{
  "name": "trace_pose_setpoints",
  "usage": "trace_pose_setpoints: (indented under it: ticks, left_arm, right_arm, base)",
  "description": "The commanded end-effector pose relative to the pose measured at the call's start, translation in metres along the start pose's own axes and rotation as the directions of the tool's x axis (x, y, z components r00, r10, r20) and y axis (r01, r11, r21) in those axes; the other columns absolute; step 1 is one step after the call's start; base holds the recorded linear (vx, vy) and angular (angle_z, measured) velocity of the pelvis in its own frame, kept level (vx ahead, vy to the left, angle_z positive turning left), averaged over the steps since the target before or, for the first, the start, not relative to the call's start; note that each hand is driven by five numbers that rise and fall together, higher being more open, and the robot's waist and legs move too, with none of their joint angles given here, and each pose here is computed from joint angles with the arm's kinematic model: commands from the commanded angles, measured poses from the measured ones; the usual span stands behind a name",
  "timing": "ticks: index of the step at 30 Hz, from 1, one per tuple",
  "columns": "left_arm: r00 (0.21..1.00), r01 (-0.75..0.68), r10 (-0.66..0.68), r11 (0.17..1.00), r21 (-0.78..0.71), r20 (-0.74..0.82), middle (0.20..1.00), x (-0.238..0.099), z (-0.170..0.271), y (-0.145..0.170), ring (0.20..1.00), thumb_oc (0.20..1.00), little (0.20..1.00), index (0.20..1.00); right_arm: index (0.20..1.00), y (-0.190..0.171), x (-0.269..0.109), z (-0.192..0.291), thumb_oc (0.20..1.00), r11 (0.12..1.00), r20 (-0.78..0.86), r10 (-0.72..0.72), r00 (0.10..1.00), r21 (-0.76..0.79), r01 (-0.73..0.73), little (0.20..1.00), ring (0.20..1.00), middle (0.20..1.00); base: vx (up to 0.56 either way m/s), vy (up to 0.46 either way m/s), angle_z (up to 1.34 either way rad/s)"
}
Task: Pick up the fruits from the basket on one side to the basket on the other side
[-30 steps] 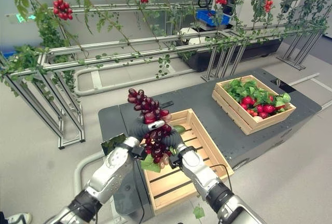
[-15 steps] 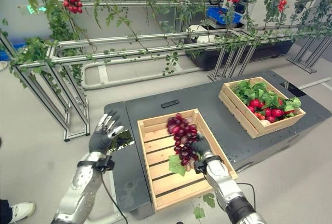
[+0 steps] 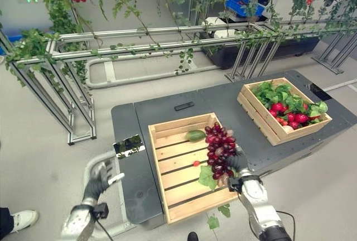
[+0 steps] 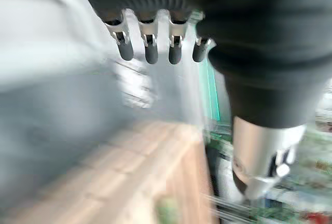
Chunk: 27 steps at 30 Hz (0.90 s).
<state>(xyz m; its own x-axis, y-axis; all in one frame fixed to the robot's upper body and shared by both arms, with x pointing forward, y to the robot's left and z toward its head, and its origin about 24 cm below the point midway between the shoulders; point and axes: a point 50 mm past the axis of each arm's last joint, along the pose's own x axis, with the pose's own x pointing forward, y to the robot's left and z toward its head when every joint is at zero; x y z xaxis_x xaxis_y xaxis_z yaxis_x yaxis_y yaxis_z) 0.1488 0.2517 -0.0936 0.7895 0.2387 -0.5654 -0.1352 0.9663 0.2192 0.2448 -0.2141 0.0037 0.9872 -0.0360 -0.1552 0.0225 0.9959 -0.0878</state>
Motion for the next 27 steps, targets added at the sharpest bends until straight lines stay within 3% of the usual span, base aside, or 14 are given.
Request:
trace_pose_setpoints:
  ticks: [1,4,6,7,10,11,27]
  left_arm:
    - [0.987,-0.021,0.051,0.981,0.191,-0.151,1.0,-0.004,-0.034,0.01,1.0,1.0,1.0,1.0]
    - [0.905,0.002,0.104,0.969,0.248,-0.412,1.0,-0.02,-0.085,0.01,1.0,1.0,1.0,1.0]
    - [0.906,0.002,0.103,0.969,0.248,-0.411,1.0,-0.019,-0.085,0.01,1.0,1.0,1.0,1.0]
    - [0.856,0.005,0.125,0.968,0.249,-0.502,1.0,-0.03,-0.102,0.013,1.0,1.0,1.0,1.0]
    - [0.81,-0.008,0.144,0.972,0.235,-0.569,1.0,-0.04,-0.115,0.016,1.0,1.0,1.0,1.0]
    - [0.763,-0.04,0.173,0.974,0.222,-0.623,1.0,-0.051,-0.125,0.024,1.0,1.0,1.0,1.0]
    - [0.758,-0.075,0.201,0.972,0.223,-0.62,1.0,-0.046,-0.119,0.037,1.0,1.0,1.0,1.0]
  right_arm:
    - [0.2,-0.018,0.0,0.059,0.2,0.999,0.306,-0.041,0.951,0.003,0.042,0.2,0.2,0.2]
    - [0.2,-0.026,-0.013,0.062,0.2,0.998,0.33,-0.054,0.942,0.002,0.057,0.2,0.2,0.2]
    - [0.2,-0.026,-0.014,0.063,0.2,0.998,0.331,-0.055,0.942,0.001,0.057,0.2,0.2,0.2]
    - [0.2,-0.031,-0.019,0.063,0.2,0.997,0.333,-0.067,0.94,-0.001,0.071,0.2,0.2,0.2]
    - [0.2,-0.033,-0.026,0.062,0.2,0.997,0.331,-0.07,0.941,-0.006,0.077,0.2,0.2,0.2]
    - [0.2,-0.036,-0.033,0.062,0.2,0.997,0.333,-0.069,0.94,-0.016,0.079,0.2,0.2,0.2]
    - [0.2,-0.031,-0.039,0.074,0.2,0.999,0.383,-0.033,0.923,-0.009,0.039,0.2,0.2,0.2]
  base:
    - [-0.05,0.074,-0.01]
    - [-0.05,0.063,0.0]
    - [-0.05,0.036,-0.08]
    - [-0.09,0.059,-0.06]
    - [-0.09,0.054,-0.14]
    - [-0.08,0.036,-0.33]
    - [-0.13,0.007,-0.47]
